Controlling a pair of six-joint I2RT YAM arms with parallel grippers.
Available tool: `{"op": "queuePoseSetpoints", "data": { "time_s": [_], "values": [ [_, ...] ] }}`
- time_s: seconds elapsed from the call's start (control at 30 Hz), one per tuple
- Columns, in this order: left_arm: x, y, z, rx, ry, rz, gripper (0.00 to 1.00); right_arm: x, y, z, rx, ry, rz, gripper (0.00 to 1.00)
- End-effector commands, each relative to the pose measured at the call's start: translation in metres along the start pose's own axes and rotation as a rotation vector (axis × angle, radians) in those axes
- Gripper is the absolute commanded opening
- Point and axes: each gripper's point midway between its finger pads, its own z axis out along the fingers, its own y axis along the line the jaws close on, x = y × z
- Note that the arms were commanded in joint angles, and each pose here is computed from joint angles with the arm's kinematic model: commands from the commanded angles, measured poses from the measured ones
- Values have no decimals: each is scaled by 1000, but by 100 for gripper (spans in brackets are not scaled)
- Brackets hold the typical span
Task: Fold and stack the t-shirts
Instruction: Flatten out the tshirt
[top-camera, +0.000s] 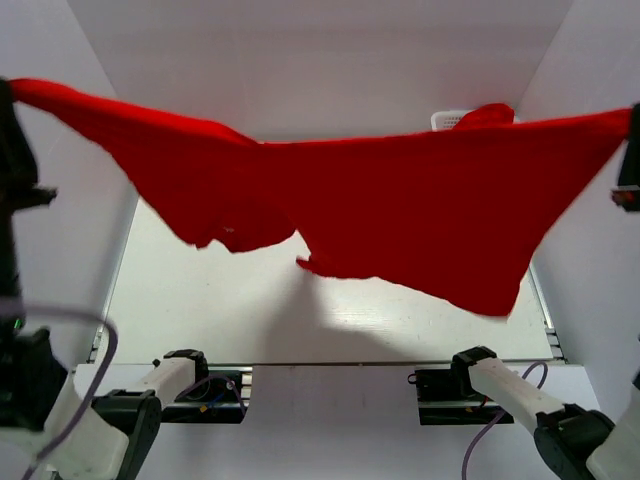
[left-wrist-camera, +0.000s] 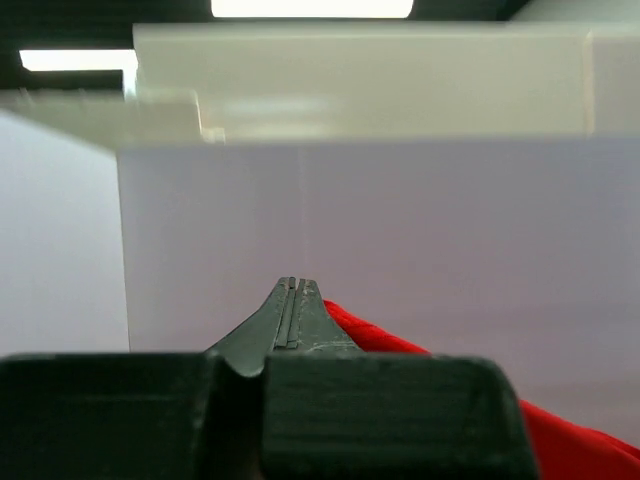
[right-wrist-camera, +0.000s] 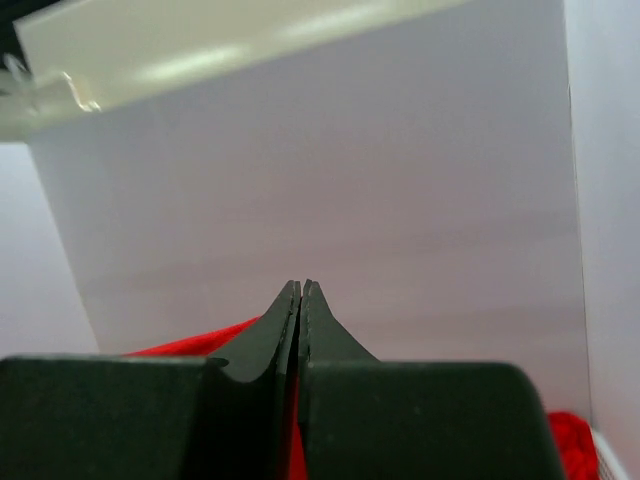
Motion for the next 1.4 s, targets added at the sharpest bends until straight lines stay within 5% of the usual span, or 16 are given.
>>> {"op": "queuePoseSetpoints", "data": {
  "time_s": [0.0, 0.23, 0.43, 0.53, 0.67, 0.7, 0.8, 0.93, 1.07, 1.2, 1.37],
  "values": [
    [-62, -6, -22, 18, -176, 39, 0, -30, 5, -23, -38, -80, -4, 0],
    [-93, 1, -31, -29, -282, 5, 0, -43, 1, -46, -31, -112, 12, 0],
    [-33, 4, 10, -30, -148, -25, 0, 23, -27, -33, 115, 14, 29, 0],
    [36, 10, 39, -46, -14, -42, 0, 82, -51, -27, 232, 90, 24, 0],
    [193, 5, 77, 25, 272, -46, 0, 162, -91, -18, 432, 157, -19, 0],
    [221, 2, 81, 50, 312, -43, 0, 178, -95, -14, 488, 172, 70, 0],
    [326, -7, 83, 123, 467, -34, 0, 246, -106, -8, 526, 246, 55, 0],
    [449, -11, 59, 182, 647, -26, 0, 408, -136, -33, 621, 554, -46, 0],
    [574, -12, 27, 190, 798, -56, 0, 480, -158, -23, 665, 659, -153, 0],
    [684, -15, 4, 204, 970, -108, 0, 542, -179, 4, 674, 770, -206, 0],
    [749, -34, 0, 259, 1017, -199, 0, 614, -196, 9, 613, 913, -242, 0]
  ]
}}
